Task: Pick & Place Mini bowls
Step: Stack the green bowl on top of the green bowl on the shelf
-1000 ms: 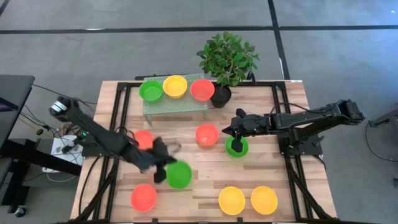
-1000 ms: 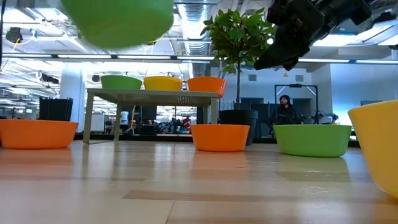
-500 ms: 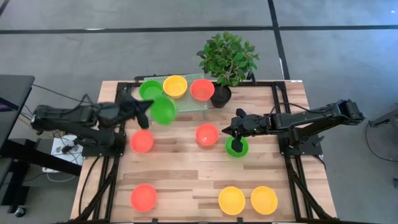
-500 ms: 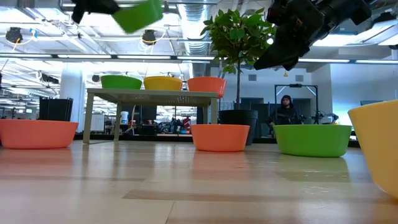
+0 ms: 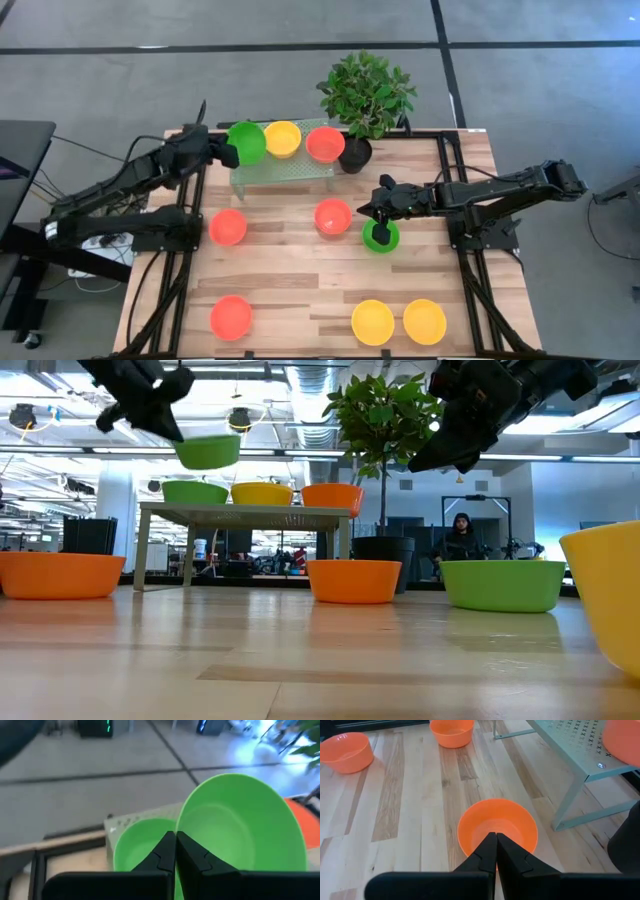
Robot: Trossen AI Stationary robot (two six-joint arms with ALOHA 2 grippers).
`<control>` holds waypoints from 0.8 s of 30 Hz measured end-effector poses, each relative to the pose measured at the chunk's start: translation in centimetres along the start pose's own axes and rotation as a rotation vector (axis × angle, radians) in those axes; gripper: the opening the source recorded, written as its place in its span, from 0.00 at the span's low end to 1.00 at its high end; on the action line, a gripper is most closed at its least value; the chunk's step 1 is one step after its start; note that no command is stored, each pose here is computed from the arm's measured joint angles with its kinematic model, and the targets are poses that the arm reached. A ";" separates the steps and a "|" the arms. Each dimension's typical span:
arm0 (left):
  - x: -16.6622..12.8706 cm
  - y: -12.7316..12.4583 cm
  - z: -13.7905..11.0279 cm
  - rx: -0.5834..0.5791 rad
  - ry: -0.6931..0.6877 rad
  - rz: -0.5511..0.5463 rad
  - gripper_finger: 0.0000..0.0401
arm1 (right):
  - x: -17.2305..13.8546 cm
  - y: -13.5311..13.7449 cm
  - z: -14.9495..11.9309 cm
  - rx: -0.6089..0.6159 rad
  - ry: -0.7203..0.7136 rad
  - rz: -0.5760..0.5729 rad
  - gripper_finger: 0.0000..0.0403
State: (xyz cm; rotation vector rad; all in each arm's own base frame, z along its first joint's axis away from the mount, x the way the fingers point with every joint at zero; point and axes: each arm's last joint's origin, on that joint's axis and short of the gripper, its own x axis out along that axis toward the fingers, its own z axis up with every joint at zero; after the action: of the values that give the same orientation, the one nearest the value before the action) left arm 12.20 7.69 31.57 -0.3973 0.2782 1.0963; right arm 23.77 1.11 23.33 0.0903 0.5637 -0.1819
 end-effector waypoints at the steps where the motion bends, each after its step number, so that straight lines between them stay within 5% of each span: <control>1: 0.4 0.2 0.0 -0.005 0.017 0.015 0.01 | 0.0 0.0 0.0 0.000 0.000 0.000 0.01; 24: 4.3 1.4 -0.3 -0.062 0.177 0.087 0.04 | 0.0 0.0 0.0 0.000 0.000 0.000 0.01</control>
State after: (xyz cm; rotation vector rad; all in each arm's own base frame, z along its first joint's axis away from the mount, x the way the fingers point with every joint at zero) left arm 12.80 11.56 29.34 -0.5433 0.4213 1.1585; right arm 23.77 1.10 23.35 0.0897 0.5634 -0.1822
